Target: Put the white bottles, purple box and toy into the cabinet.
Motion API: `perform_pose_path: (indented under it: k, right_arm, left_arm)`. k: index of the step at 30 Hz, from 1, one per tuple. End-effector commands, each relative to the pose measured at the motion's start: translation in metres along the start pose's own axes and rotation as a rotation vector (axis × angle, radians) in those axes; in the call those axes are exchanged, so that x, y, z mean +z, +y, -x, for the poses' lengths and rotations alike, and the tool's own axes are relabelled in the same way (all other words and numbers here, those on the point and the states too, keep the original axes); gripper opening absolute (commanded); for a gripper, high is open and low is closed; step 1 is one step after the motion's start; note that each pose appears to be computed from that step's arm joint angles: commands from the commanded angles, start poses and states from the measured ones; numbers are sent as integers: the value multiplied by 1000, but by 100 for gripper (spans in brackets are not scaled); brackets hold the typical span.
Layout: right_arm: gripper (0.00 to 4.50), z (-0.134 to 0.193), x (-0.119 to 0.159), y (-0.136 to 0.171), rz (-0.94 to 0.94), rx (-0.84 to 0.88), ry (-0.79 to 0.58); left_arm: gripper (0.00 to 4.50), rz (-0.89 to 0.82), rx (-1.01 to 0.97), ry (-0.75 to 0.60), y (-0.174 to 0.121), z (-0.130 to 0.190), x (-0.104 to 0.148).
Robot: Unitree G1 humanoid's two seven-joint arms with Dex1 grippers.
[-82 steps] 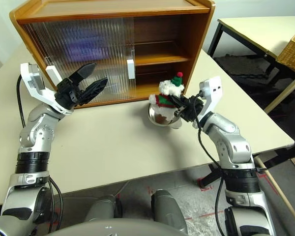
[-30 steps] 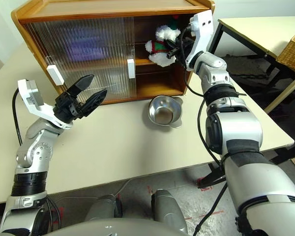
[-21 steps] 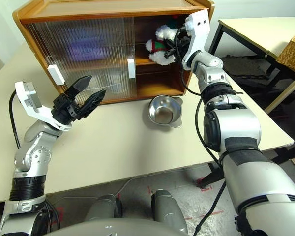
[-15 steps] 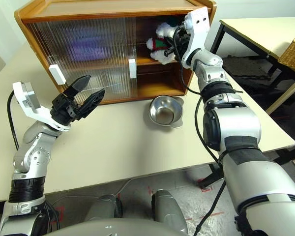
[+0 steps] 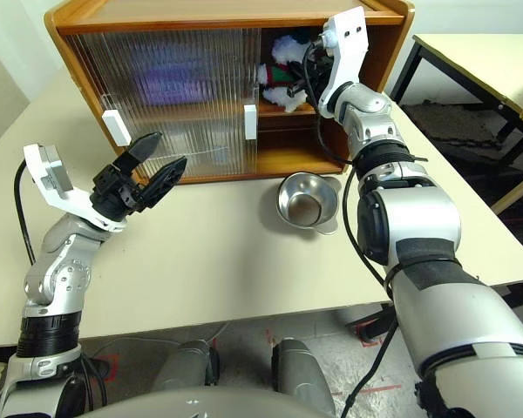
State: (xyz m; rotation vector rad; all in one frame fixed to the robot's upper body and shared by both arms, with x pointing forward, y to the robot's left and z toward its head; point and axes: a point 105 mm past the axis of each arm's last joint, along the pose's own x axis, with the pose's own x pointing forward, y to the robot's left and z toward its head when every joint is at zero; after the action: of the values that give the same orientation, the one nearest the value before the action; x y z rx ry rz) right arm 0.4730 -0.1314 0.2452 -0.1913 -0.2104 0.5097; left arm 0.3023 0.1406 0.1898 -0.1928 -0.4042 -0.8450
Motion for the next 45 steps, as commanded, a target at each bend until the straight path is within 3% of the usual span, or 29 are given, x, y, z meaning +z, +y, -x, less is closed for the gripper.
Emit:
perform_pose_path:
  k: [1, 3, 15, 23, 30, 39, 43, 45]
  right_arm:
    - [23, 8, -25, -4, 5, -23, 85]
    - [23, 9, -29, -6, 22, -39, 108]
    - [449, 10, -20, -17, 57, -90, 91]
    - [449, 15, 6, -27, 87, -81, -17]
    - [449, 25, 20, -14, 58, 25, -149]
    - [449, 93, 21, 26, -199, 91, -209]
    - [449, 116, 16, 33, -280, 64, -162]
    - [449, 133, 2, 37, -438, 51, -112]
  left_arm:
    - [450, 2, -4, 1, -1, -1, 1]
    - [450, 0, 0, 2, -1, 1, 2]
    - [450, 9, -10, -1, -3, -2, 0]
    - [450, 30, -39, -2, -5, -8, -5]
    - [450, 45, -63, 2, -4, -12, -10]
    - [450, 52, -83, 12, -3, -13, -10]
    - [450, 51, -87, 13, -1, -14, -9]
    - [450, 51, -88, 18, 0, -13, -9]
